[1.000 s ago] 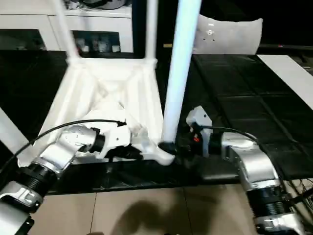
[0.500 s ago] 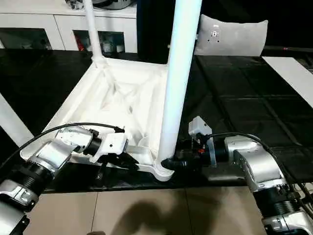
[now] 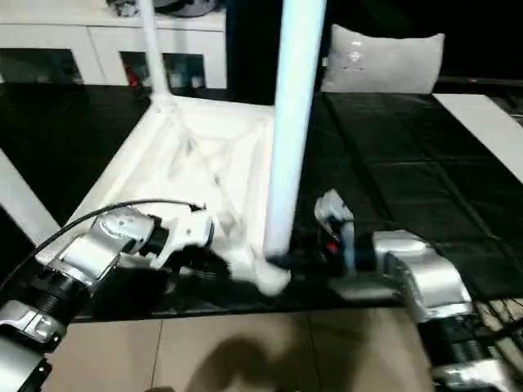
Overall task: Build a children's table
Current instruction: Rotate leg to tighten
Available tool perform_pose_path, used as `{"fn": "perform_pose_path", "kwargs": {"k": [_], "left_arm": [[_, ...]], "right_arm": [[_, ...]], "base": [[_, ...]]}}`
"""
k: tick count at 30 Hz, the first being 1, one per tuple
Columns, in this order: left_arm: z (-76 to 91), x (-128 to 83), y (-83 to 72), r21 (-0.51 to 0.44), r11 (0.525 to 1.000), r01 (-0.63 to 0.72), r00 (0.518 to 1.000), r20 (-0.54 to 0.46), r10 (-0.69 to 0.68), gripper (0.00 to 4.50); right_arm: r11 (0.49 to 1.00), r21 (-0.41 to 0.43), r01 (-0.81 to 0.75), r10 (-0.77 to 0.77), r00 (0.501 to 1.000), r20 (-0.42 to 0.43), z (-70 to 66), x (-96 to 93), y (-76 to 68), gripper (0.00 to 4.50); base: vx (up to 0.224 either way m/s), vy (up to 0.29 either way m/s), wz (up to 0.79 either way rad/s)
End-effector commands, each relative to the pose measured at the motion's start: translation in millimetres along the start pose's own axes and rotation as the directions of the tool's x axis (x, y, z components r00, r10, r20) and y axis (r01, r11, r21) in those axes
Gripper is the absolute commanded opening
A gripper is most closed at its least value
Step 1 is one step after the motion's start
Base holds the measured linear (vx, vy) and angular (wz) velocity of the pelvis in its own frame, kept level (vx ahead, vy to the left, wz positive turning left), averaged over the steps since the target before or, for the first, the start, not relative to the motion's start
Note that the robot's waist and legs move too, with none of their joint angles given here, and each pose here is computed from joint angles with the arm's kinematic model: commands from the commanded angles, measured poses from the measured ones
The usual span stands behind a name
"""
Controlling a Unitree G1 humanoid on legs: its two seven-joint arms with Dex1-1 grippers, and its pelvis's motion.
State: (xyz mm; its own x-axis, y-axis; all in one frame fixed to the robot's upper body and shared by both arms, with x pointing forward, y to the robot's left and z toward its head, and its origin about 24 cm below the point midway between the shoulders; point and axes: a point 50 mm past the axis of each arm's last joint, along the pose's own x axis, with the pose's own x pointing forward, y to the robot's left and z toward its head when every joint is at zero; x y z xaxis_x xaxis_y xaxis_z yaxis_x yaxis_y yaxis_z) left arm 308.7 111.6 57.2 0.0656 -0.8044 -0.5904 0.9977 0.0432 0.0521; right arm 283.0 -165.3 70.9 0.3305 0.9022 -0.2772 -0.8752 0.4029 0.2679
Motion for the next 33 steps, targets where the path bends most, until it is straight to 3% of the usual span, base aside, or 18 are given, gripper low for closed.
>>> {"fn": "perform_pose_path", "kwargs": {"k": [1, 5, 10, 11, 13, 15, 18, 25, 26, 28, 33], "left_arm": [[25.5, 21, 2.2, -0.013, 0.998, -0.064, 0.995, 0.073, 0.065, 0.00], [39.4, 36, 5.2, -0.125, 0.975, -0.185, 0.974, 0.108, 0.199, 0.00], [47.8, 46, 10.8, -0.184, 0.938, -0.295, 0.940, 0.123, 0.319, 0.00], [49.5, 47, 11.8, -0.180, 0.932, -0.316, 0.933, 0.120, 0.339, 0.00], [51.0, 49, 11.6, -0.166, 0.929, -0.330, 0.929, 0.116, 0.351, 0.00], [50.3, 49, 10.7, -0.149, 0.932, -0.330, 0.931, 0.114, 0.348, 0.00], [45.8, 46, 11.0, -0.125, 0.934, -0.335, 0.933, 0.096, 0.347, 0.00], [32.0, 34, 11.2, -0.051, 0.957, -0.286, 0.954, 0.079, 0.290, 0.00], [26.9, 29, 7.8, 0.008, 0.975, -0.223, 0.973, 0.071, 0.222, 0.00], [25.3, 27, 6.6, 0.029, 0.980, -0.199, 0.978, 0.066, 0.197, 0.00], [13.3, 19, -5.2, 0.159, 0.987, 0.013, 1.000, -0.002, -0.013, 0.00]], "right_arm": [[0.985, 0.015, 0.169, -0.170, 0.983, 0.064, 16.4, 16.8, -9.5, 2.01], [0.913, 0.087, 0.398, -0.405, 0.910, 0.085, 17.9, 33.4, -19.7, 1.96], [0.855, 0.100, 0.509, -0.518, 0.846, 0.124, 20.6, 42.3, -22.9, 1.96], [0.859, 0.105, 0.501, -0.512, 0.847, 0.142, 20.6, 44.6, -22.0, 1.96], [0.866, 0.124, 0.484, -0.499, 0.851, 0.164, 20.5, 47.0, -19.9, 2.63], [0.875, 0.116, 0.470, -0.483, 0.859, 0.169, 20.4, 44.8, -17.7, 2.63], [0.889, 0.097, 0.448, -0.458, 0.870, 0.183, 20.4, 39.2, -16.6, 3.07], [0.931, -0.001, 0.365, -0.359, 0.915, 0.183, 19.9, 16.7, -18.8, 3.53], [0.953, -0.072, 0.293, -0.281, 0.949, 0.141, 18.3, 7.8, -15.9, 3.73], [0.958, -0.097, 0.269, -0.257, 0.959, 0.119, 17.3, 5.1, -15.0, 3.87], [0.969, -0.206, 0.135, -0.143, 0.990, -0.022, 11.7, -9.2, -17.3, 3.95]], "base": [[0.000, 0.000, 0.00], [0.000, 0.000, 0.00], [0.000, 0.000, 0.00], [0.000, 0.000, 0.00], [0.000, 0.000, 0.00], [0.000, 0.000, 0.00], [0.000, 0.000, 0.00], [0.000, 0.000, 0.00], [0.000, 0.000, 0.00], [0.000, 0.000, 0.00], [0.000, 0.000, 0.00]]}}
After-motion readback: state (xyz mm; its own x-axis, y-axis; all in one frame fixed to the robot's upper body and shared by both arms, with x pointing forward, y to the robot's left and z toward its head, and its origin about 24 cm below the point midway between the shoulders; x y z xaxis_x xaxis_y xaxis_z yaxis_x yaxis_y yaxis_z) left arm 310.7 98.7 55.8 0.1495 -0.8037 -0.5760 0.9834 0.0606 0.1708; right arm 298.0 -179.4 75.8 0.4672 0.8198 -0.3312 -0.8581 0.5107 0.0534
